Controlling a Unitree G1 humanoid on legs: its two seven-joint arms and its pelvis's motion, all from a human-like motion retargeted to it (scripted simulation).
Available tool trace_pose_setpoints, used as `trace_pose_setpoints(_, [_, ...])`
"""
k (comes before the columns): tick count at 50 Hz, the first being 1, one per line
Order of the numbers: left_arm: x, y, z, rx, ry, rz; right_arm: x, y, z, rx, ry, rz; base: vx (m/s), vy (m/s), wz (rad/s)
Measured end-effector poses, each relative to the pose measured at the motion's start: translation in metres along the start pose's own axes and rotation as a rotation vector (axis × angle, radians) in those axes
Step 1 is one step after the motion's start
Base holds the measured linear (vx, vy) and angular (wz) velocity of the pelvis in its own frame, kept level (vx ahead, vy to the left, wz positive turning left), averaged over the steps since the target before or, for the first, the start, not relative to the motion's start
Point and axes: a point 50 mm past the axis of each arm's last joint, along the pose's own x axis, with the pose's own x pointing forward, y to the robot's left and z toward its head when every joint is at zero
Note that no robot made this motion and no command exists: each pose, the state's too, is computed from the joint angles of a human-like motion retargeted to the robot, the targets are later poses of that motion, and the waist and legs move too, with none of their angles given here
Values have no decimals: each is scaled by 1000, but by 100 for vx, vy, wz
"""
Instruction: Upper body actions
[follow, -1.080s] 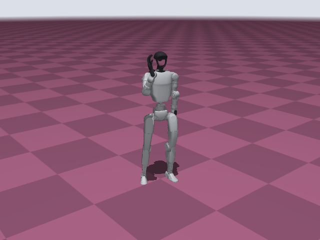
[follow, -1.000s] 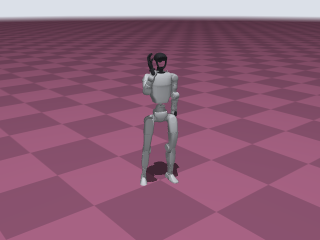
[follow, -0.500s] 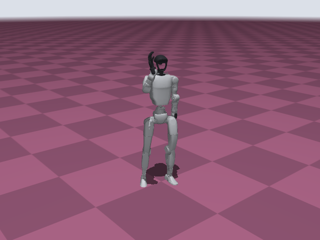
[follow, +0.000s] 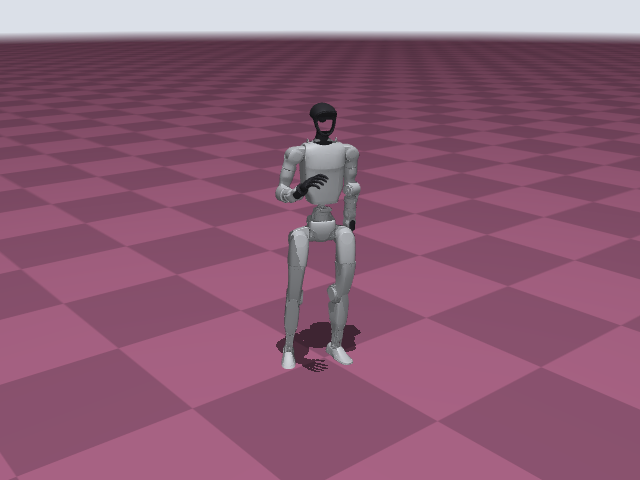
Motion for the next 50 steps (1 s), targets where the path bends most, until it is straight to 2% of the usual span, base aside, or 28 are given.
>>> trace_pose_setpoints(5, [0,-2,0,11,-1,-7,-67,60,-34,-83,203,400,-2,1,-4])
trace_pose_setpoints(10, [0,-2,2,34,-7,-11,-124,96,-61,-244,295,815,-2,0,-6])
trace_pose_setpoints(17, [1,-8,-2,30,4,-25,-195,137,-88,-327,574,1229,-1,1,-4])
trace_pose_setpoints(20, [1,-8,1,42,-5,-25,-208,141,-90,-309,658,1290,-3,0,-22])
trace_pose_setpoints(31, [1,-7,-1,14,-7,-21,-168,134,-85,-284,560,963,0,0,-2])
trace_pose_setpoints(40, [1,-5,1,22,-10,-16,-92,106,-63,-129,393,395,0,0,0])
trace_pose_setpoints(50, [1,-5,-2,23,-3,-14,-4,51,-18,50,137,-35,0,0,0])
